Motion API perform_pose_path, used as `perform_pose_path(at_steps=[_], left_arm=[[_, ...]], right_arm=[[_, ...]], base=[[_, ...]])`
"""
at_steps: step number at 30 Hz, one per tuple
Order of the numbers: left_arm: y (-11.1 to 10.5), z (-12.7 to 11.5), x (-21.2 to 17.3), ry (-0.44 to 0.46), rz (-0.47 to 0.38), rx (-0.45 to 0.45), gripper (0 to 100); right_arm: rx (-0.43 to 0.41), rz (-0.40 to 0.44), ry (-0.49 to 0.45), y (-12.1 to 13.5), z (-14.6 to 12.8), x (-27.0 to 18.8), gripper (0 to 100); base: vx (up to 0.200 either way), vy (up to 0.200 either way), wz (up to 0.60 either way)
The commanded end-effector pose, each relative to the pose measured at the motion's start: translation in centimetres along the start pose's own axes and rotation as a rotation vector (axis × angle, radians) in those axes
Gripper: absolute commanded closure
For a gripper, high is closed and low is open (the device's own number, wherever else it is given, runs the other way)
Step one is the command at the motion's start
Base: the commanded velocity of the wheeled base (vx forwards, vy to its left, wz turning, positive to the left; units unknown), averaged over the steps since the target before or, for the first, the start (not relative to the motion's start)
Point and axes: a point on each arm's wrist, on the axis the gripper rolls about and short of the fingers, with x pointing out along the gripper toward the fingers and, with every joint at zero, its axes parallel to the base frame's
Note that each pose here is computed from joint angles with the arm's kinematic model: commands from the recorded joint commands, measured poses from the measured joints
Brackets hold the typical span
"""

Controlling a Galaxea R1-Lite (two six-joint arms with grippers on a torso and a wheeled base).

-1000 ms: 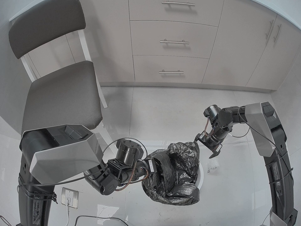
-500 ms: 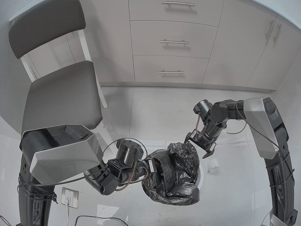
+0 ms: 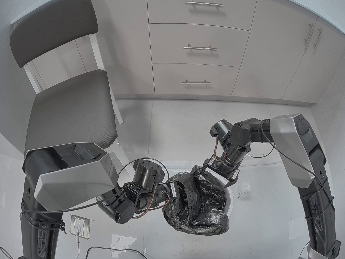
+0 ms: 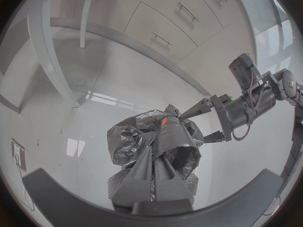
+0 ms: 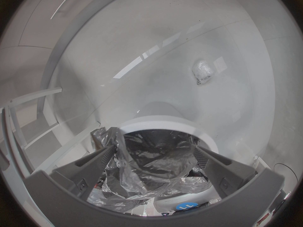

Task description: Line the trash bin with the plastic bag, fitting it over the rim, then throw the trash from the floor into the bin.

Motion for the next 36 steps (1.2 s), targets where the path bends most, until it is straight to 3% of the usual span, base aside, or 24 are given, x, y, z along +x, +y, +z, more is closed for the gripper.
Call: perform_pose_path(at_steps=[1,15,36], left_arm=[[0.0,0.0,0.0,0.001,0.0,-0.001,100],[-0.1,-0.3,0.3,-0.01,0.019,0.005,100],[-0.1,-0.3,0.2,-0.01,0.019,0.003,100]], right_arm=[[-0.013,-0.027,0.023,0.0,-0.8,1.3,0],[-0.055,-0.112,0.035,-0.5,-2.1,5.0,0],[-0.17,-0.136,-0.006,-0.9,-3.0,9.1,0]], base=[[0.0,0.0,0.0],[0.0,0.0,0.0],[0.0,0.0,0.0]])
